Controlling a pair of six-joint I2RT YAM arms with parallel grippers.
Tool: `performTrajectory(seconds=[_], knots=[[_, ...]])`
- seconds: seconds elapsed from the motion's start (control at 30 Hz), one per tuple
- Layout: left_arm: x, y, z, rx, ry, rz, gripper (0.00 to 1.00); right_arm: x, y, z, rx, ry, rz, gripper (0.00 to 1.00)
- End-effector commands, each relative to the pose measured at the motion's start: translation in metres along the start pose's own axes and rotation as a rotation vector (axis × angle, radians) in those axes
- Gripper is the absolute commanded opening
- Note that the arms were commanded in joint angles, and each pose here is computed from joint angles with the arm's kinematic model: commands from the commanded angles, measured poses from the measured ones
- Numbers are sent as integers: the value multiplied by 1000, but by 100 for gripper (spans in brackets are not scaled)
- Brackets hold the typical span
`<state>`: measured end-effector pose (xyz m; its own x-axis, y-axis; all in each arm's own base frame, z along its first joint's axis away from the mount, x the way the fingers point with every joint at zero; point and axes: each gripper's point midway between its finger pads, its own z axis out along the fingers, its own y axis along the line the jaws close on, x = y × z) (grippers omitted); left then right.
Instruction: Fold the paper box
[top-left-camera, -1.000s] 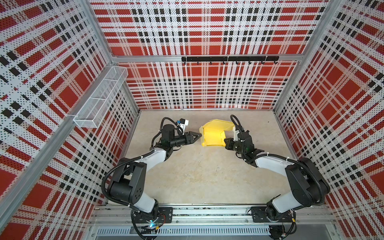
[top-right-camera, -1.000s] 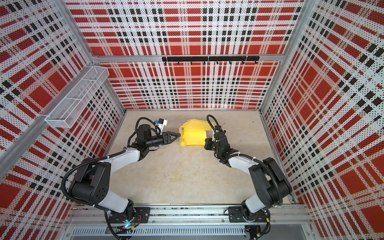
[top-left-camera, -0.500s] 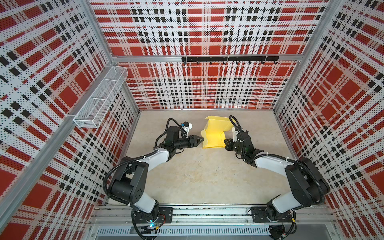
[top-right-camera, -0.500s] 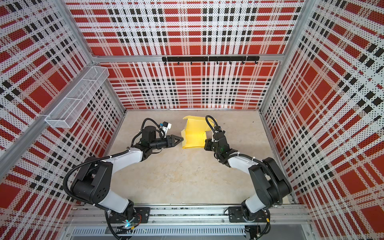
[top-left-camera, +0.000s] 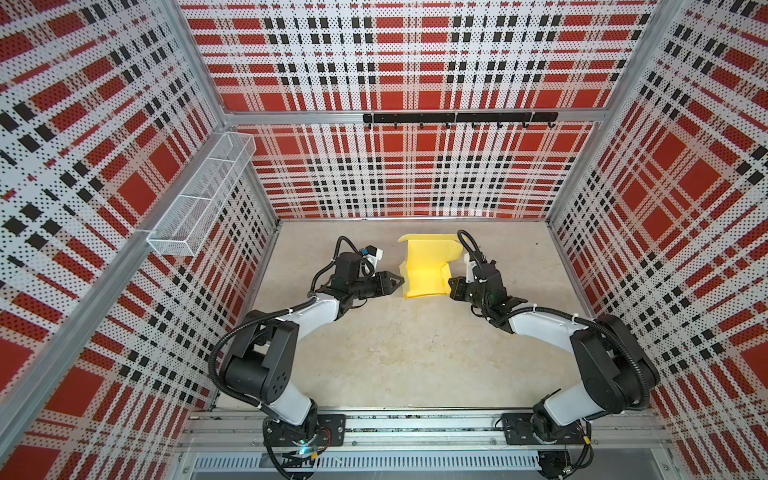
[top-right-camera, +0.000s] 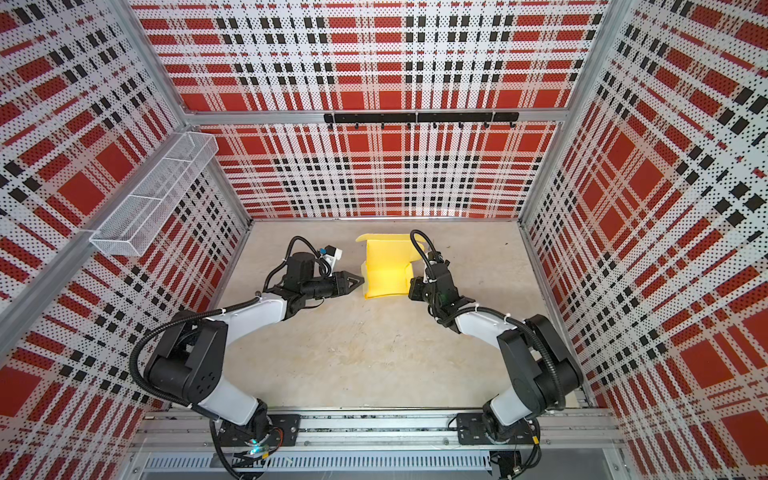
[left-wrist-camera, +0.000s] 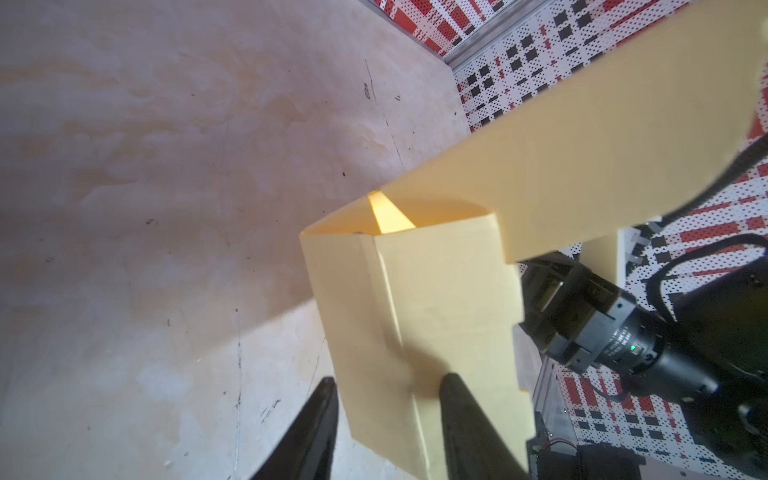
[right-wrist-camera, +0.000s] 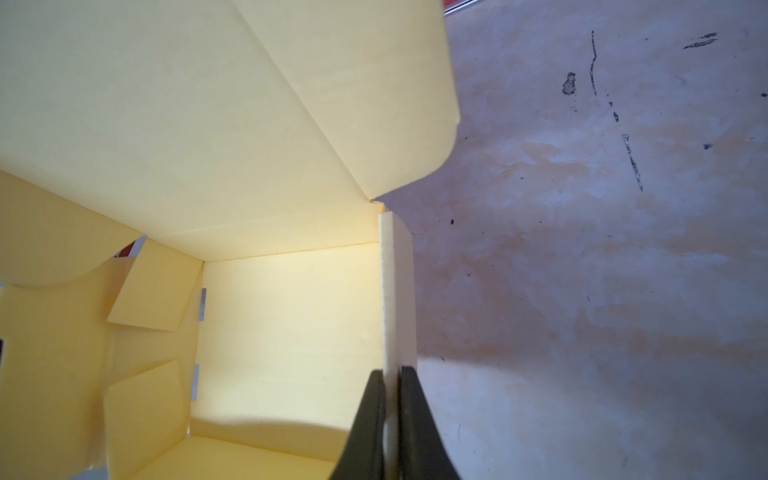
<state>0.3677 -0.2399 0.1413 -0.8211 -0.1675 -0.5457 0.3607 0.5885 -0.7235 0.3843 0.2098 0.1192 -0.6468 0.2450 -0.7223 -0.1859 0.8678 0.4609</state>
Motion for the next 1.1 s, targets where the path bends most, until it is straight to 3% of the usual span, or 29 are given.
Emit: performTrajectory(seconds=[0.0,0.17,0.33,0.5,1.07], knots=[[-2,8,3,-48,3,-1,44,-27,30,-5,-91,-79,-19,10],[-5,16,1,-74,-10,-34,50,-26,26,-6,-78,-85,-30,10],[-23,2,-14,32,-58,-36,57,-22,21,-7,-61,-78,-35,10],[-31,-9,-28,115,-97,-34,73,-22,19,-9,-67,-81,-22,10],[-36,-25,-29,170,-100,-26,74,-28,21,-4,-82,-69,-20,10]])
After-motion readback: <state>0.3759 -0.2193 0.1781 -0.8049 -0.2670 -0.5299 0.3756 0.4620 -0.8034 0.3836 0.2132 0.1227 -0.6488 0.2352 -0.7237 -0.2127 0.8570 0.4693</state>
